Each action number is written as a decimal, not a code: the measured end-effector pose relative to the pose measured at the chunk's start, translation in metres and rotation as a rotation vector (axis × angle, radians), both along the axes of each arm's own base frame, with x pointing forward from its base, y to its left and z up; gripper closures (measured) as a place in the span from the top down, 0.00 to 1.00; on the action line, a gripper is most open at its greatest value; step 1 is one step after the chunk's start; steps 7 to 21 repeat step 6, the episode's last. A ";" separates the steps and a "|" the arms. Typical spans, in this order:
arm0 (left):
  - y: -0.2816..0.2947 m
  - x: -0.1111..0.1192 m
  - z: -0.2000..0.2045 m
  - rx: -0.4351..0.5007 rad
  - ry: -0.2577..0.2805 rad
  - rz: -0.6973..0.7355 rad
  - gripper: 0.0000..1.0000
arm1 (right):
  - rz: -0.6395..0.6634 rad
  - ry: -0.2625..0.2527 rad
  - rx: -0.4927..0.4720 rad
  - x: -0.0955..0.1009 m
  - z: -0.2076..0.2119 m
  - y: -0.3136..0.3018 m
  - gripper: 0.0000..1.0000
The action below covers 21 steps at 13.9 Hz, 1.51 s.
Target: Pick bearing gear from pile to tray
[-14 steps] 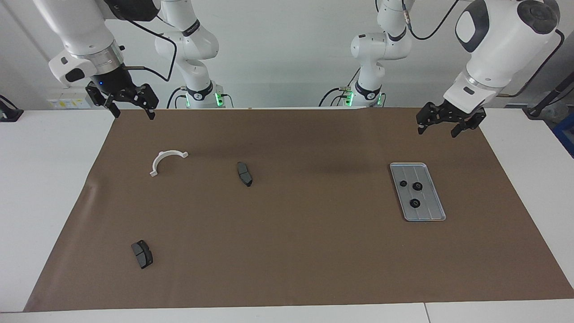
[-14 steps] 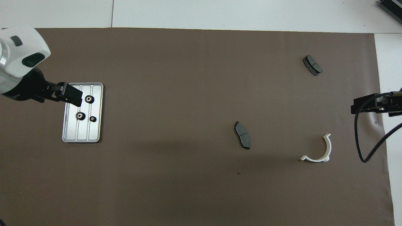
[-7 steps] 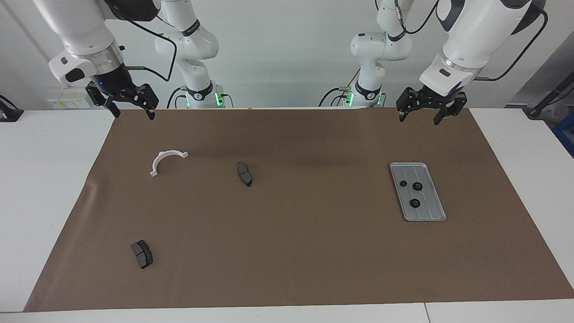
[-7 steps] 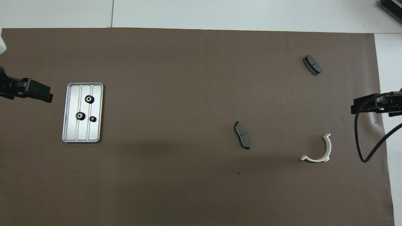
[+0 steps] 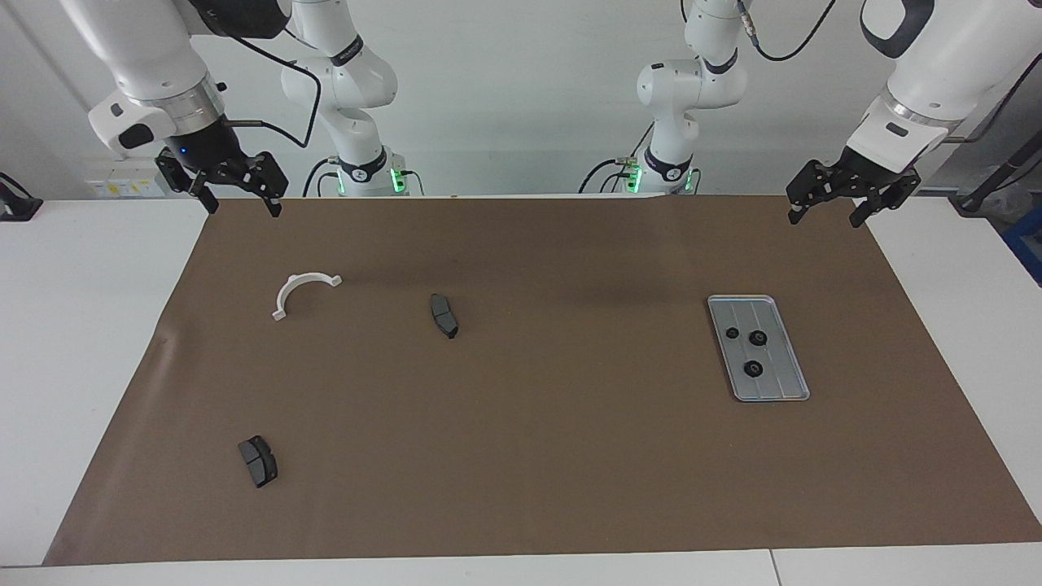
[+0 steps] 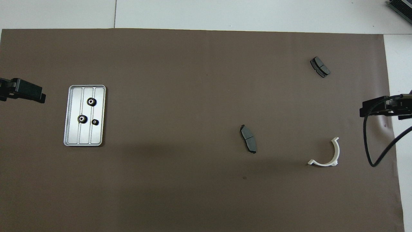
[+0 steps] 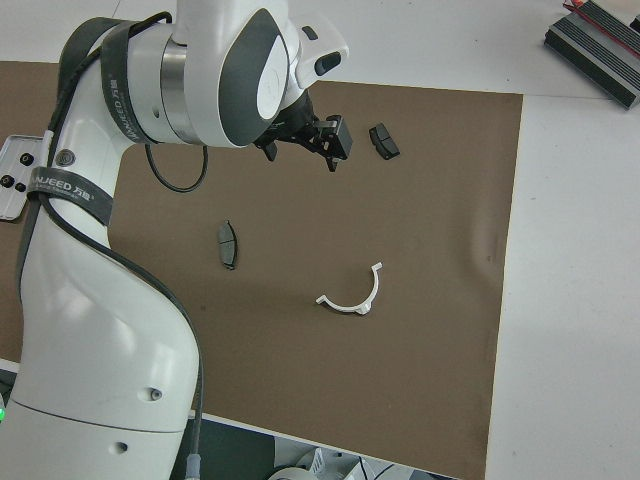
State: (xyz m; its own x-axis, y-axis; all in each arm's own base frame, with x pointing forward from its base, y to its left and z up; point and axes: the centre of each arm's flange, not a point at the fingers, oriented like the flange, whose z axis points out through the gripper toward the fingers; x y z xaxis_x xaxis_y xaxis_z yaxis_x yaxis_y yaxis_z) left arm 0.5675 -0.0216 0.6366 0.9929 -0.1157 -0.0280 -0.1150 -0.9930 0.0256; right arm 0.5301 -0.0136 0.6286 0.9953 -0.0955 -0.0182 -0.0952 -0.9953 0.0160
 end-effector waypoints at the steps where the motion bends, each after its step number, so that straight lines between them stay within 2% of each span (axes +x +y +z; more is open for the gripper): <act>1: 0.000 -0.001 -0.001 0.000 -0.004 0.006 1.00 | 0.000 0.000 0.000 0.000 0.000 0.000 1.00; 21: 0.001 -0.003 -0.002 0.000 -0.011 0.010 1.00 | 0.000 0.000 0.000 0.000 0.000 0.000 1.00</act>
